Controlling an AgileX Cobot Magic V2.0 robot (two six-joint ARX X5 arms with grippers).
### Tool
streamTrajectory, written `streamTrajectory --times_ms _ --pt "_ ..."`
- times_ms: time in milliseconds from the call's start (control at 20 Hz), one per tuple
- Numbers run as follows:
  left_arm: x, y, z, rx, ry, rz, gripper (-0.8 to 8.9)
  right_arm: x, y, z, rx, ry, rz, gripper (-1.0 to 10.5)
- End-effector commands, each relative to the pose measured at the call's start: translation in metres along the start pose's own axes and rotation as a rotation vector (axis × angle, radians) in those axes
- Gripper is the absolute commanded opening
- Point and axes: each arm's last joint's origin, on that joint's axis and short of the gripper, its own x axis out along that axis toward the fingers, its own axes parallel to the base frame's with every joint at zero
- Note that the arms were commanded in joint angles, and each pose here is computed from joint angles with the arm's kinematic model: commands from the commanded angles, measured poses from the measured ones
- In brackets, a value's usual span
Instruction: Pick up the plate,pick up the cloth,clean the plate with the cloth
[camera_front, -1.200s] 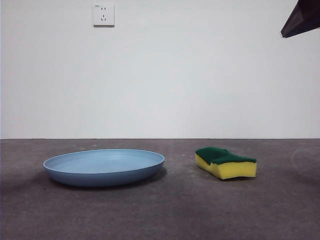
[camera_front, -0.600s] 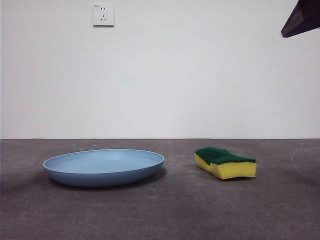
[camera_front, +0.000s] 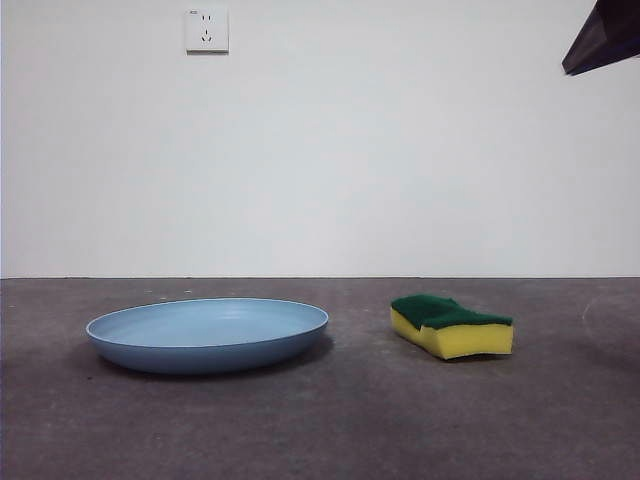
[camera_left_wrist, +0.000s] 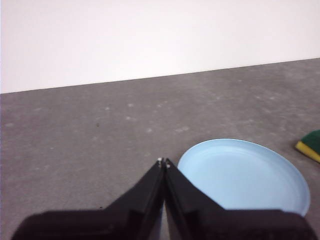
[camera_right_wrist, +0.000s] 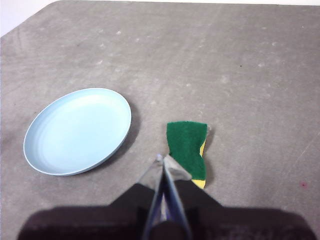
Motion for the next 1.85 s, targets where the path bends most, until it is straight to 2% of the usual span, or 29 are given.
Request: streamTrajectory --times_ms 50,350,700,900,1050,1850 --pt "0.005 0.002 -0.016 0.015 -0.047 0.019 -0.01 0.001 0.0 -0.002 0.009 0.0 -0.002 -0.1" --pt "0.017 0.004 -0.048 0.007 -0.065 0.039 -0.01 0.001 0.0 -0.002 0.009 0.0 -0.002 -0.1" --pt "0.022 0.01 -0.063 -0.006 -0.021 0.101 -0.01 0.001 0.0 -0.002 0.009 0.0 -0.002 -0.1" --pt "0.027 0.012 -0.079 -0.068 0.002 0.121 -0.01 0.001 0.0 -0.002 0.009 0.0 -0.002 -0.1" --pt "0.027 0.012 -0.082 -0.071 0.038 0.125 -0.01 0.001 0.0 -0.002 0.009 0.0 -0.002 -0.1" --pt "0.027 0.013 -0.082 -0.071 0.035 0.13 -0.01 0.001 0.0 -0.002 0.008 0.0 -0.002 -0.1"
